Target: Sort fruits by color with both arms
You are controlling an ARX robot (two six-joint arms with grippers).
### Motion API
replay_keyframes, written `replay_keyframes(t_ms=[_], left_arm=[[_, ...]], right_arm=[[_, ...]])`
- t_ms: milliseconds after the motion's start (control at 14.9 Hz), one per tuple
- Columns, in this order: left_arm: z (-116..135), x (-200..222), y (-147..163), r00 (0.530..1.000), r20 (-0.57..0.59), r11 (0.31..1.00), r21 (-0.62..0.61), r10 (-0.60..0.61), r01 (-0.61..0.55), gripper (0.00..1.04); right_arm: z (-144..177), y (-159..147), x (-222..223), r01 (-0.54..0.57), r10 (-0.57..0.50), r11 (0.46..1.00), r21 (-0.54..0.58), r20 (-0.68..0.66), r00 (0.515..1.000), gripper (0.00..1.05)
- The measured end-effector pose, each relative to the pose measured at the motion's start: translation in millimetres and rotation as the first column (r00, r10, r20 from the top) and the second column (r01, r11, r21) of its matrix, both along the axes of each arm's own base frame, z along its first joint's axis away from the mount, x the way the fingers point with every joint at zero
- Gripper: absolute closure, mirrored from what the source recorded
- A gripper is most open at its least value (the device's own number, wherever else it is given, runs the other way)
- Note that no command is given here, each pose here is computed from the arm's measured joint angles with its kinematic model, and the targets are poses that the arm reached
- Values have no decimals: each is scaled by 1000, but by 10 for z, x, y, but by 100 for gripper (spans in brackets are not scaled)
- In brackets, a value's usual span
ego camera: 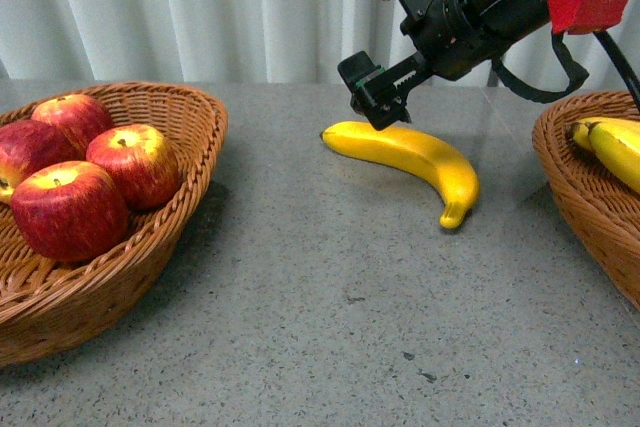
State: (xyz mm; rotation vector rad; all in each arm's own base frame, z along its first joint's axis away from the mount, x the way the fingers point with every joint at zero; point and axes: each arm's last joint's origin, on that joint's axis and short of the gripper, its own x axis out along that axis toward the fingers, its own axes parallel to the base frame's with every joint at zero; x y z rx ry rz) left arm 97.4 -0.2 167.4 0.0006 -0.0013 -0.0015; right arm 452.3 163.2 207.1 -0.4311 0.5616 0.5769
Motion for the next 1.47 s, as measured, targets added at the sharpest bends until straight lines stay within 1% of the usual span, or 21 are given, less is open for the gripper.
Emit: replay_keyframes(t_ms=[67,134,334,468,669,936,1003,1070,1137,1204,1271,1405,1472], left_arm=[[0,0,0,1000,0,1000,0,0,0,7],[0,0,0,1000,0,1000,0,0,0,7],[0,0,0,1000,0,1000,0,0,0,7],[0,0,0,1000,0,1000,0,0,0,7],[0,0,0,1000,0,1000,0,0,0,7],[0,0,0,1000,0,1000,0,0,0,7],[0,0,0,1000,0,1000,0,0,0,7],[0,0,0,1000,0,1000,0,0,0,7],[0,0,0,1000,0,1000,0,0,0,7],[0,0,0,1000,0,1000,0,0,0,7],[0,0,0,1000,0,1000,0,0,0,7],[0,0,0,1000,0,1000,0,0,0,7],[0,0,0,1000,0,1000,0,0,0,7]], right_arm=[[-65,-14,53,9,-10,1000,-12,-29,1000,7],[-212,-139,108,43,-46,998,-35,-104,994,7],[-310,-227,106,66,-72,996,-60,-111,991,7],[-411,-170,38,46,-56,996,-78,-137,989,7],[-463,-34,-27,1,-13,996,-87,-131,991,7],[-560,-28,-104,-11,0,996,-92,-126,992,47],[-552,-33,-111,-7,-3,996,-86,-113,994,60],[-510,-35,-116,-5,-1,998,-61,-90,996,69],[-427,-43,-121,-5,5,1000,-12,-63,998,71],[-251,-84,-131,-7,8,997,74,-19,1000,71],[7,-143,-160,-3,-3,988,157,41,999,71],[562,-472,-274,44,-84,961,274,136,987,71],[747,-707,-363,82,-136,952,296,167,977,71]])
